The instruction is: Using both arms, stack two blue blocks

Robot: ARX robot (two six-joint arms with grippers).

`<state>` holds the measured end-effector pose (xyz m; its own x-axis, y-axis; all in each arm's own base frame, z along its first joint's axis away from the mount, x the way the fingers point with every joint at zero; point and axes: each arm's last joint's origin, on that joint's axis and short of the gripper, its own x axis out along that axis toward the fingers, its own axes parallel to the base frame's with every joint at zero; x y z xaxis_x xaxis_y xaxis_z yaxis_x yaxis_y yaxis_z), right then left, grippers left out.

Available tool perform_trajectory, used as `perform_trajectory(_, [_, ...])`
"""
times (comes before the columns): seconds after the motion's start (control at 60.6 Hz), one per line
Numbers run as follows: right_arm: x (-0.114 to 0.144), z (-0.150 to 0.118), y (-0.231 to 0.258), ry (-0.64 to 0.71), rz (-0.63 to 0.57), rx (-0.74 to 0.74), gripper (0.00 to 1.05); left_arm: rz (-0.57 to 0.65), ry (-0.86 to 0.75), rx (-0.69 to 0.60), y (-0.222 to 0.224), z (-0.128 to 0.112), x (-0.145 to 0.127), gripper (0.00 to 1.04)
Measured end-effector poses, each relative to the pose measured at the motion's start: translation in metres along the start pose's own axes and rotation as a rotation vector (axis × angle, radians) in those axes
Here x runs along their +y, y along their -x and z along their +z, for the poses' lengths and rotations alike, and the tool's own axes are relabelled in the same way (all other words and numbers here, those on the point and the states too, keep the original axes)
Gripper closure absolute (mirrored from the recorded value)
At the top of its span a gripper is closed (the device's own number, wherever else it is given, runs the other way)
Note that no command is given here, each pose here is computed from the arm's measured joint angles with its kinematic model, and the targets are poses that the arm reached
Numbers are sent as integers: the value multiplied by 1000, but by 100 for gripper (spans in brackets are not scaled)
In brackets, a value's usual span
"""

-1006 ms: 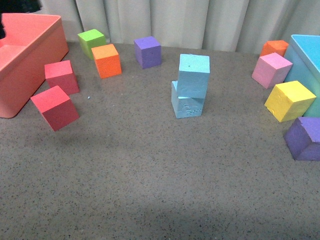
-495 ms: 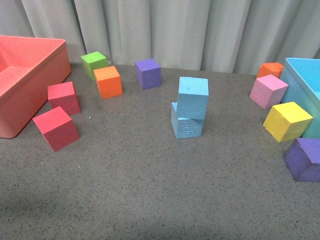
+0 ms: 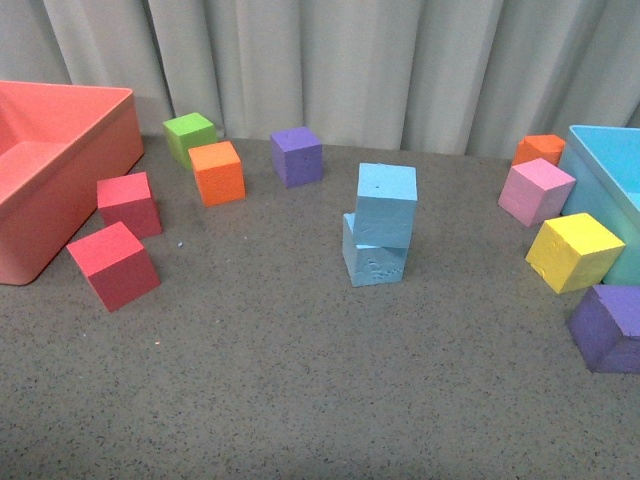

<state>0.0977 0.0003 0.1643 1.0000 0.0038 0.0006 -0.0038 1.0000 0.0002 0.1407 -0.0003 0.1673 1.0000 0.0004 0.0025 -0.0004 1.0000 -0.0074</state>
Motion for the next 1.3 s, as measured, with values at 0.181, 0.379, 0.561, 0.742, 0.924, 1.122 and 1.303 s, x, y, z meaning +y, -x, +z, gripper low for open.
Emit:
perform_trajectory(0.181, [0, 0, 0, 0, 0, 0, 10, 0, 0, -11, 9, 4, 0, 101])
perform_trajectory(0.379, [0, 0, 0, 0, 0, 0, 10, -1, 0, -18, 18, 6, 0, 101])
perform_trajectory(0.561, [0, 0, 0, 0, 0, 0, 10, -1, 0, -20, 23, 6, 0, 101])
perform_trajectory(0.742, [0, 0, 0, 0, 0, 0, 10, -1, 0, -21, 27, 6, 0, 101])
perform_trajectory(0.924, [0, 0, 0, 0, 0, 0, 10, -1, 0, -20, 31, 6, 0, 101])
perform_trajectory(1.122, [0, 0, 0, 0, 0, 0, 10, -1, 0, 14, 40, 1, 0, 101])
perform_trajectory(1.303, [0, 0, 0, 0, 0, 0, 10, -1, -1, -14, 44, 3, 0, 101])
